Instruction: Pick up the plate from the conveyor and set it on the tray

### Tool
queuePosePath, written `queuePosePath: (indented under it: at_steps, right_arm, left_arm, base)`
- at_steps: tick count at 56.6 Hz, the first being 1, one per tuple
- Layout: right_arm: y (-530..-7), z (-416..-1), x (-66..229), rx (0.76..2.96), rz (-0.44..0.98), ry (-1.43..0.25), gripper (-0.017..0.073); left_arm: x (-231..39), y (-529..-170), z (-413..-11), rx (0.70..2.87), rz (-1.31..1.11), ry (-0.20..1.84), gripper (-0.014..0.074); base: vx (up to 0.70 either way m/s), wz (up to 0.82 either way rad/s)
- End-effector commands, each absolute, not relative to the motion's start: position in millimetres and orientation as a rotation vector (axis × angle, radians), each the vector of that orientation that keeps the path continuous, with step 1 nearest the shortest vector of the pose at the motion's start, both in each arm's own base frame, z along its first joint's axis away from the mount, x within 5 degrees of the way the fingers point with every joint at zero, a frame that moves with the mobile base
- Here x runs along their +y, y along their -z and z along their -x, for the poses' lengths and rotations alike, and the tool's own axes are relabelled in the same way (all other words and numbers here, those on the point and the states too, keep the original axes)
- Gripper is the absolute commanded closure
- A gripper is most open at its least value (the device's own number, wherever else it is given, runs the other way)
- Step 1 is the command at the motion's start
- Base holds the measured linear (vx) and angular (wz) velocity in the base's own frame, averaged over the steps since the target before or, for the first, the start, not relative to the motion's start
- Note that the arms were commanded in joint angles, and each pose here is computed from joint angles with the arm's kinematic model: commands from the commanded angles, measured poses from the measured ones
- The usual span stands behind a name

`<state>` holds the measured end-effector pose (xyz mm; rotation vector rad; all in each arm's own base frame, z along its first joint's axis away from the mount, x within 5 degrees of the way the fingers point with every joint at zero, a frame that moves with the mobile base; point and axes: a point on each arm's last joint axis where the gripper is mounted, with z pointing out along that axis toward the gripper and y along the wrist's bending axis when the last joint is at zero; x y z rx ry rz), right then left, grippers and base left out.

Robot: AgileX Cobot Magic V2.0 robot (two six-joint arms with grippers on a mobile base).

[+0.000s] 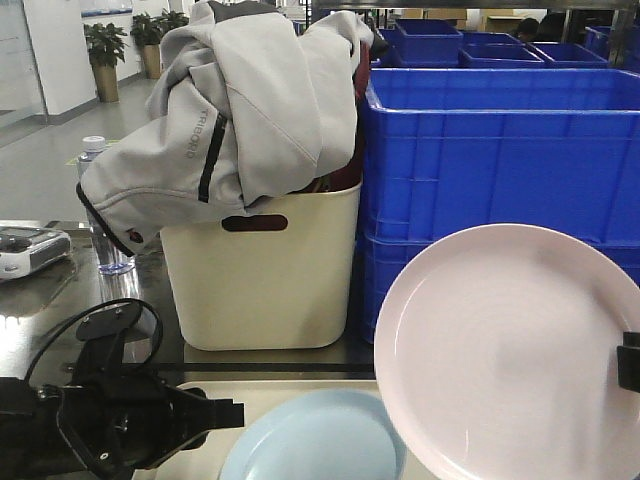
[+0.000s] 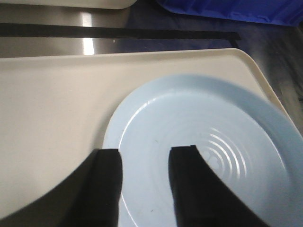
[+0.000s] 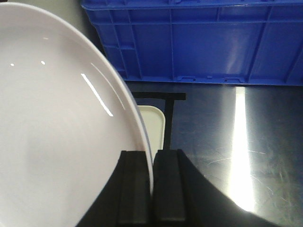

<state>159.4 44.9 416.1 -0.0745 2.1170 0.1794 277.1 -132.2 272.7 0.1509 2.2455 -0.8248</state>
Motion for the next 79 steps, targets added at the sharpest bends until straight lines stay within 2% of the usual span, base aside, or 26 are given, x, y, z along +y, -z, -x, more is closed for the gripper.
queuePosePath:
  at_steps: [1,8,14,18,26,27,37,49,55,71,75,79]
  right_arm:
    - [-432,-157,44,2.01,0.077,-0.199,0.0568]
    - [-428,-161,48,2.05,0.074,-0.24,0.0568]
    - [-420,-173,57,2.095,0.07,-0.301,0.0568]
    - [-413,-186,67,2.12,0.079,-0.358,0.0568]
    - [-391,-225,91,2.163,0.125,-0.468,0.0568]
    - [-388,-229,94,2.171,0.122,-0.49,0.0568]
    - [-337,-281,122,2.28,0.126,-0.586,0.0568]
    - [-296,-308,136,2.357,0.175,-0.619,0.0531]
    - [-291,-311,140,2.354,0.21,-0.65,0.0451]
    - [-294,-311,144,2.311,0.263,-0.681,0.0139]
    - [-297,-310,143,2.29,0.312,-0.656,0.0106]
    - [-305,-305,140,2.257,0.373,-0.605,0.0134]
  left_arm:
    - [-132,-296,-276,2.156,-0.123,0.849,0.0146]
    - [-127,-313,-267,2.092,-0.16,0.831,0.015]
    - [-120,-338,-251,1.987,-0.22,0.777,0.022]
    - [-112,-358,-236,1.903,-0.239,0.734,0.0316]
    - [-95,-397,-200,1.719,-0.257,0.668,0.0596]
    - [-93,-400,-197,1.704,-0.259,0.663,0.0603]
    - [-81,-421,-168,1.599,-0.247,0.648,0.0598]
    - [-79,-421,-166,1.623,-0.214,0.664,0.0594]
    - [-80,-420,-167,1.629,-0.217,0.665,0.0594]
    - [-80,-420,-167,1.629,-0.226,0.654,0.0594]
    - [-80,-418,-166,1.643,-0.263,0.631,0.0594]
    - [-81,-414,-166,1.67,-0.303,0.606,0.0594]
  base:
    - [0.0,0.0]
    - [0.0,0.0]
    - [0.0,0.0]
    - [0.0,0.0]
    - [0.0,0.0]
    - [0.0,0.0]
    - [0.0,0.0]
    - [0.0,0.0]
    - [0.0,0.0]
    - [0.0,0.0]
    - [0.0,0.0]
    - [0.0,0.0]
